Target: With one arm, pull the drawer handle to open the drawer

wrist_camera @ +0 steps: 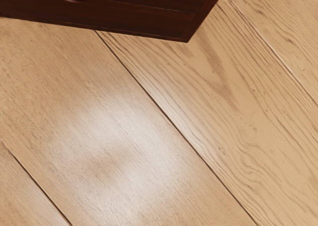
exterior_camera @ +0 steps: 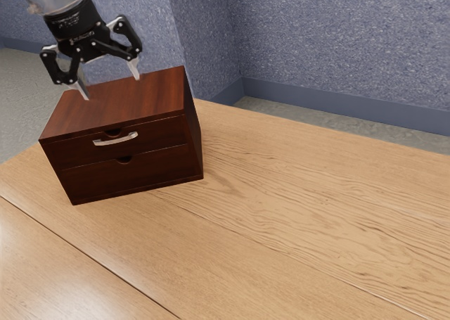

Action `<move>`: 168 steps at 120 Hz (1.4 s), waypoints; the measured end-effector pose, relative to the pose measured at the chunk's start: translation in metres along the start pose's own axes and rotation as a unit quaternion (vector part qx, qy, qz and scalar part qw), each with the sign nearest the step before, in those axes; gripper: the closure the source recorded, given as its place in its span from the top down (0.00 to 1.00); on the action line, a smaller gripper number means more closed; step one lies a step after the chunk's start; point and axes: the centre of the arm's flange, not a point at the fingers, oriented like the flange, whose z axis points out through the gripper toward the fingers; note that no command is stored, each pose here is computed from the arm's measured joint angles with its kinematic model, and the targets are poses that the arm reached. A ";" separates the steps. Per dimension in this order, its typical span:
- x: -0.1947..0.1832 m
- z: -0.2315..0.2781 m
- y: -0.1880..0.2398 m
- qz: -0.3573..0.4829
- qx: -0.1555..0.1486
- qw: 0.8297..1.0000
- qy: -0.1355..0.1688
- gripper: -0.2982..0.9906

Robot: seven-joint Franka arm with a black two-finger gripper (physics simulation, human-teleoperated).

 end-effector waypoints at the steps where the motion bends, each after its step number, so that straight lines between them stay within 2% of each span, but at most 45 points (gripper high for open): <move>1: 0.004 0.000 -0.004 -0.012 0.000 1.000 0.002 0.77; 18: 0.058 -0.009 -0.073 -0.179 -0.003 0.983 0.032 0.77; 32: 0.074 0.069 -0.098 -0.255 0.016 0.967 0.012 0.77; 40: 0.074 0.103 -0.106 -0.285 0.010 0.958 0.016 0.77; 62: 0.059 0.146 -0.066 -0.307 -0.032 0.950 0.041 0.77; 101: 0.070 0.166 -0.071 -0.383 -0.079 0.918 0.070 0.77; 133: 0.071 0.177 -0.073 -0.420 -0.094 0.900 0.075 0.77; 168: 0.075 0.190 -0.081 -0.453 -0.096 0.883 0.074 0.77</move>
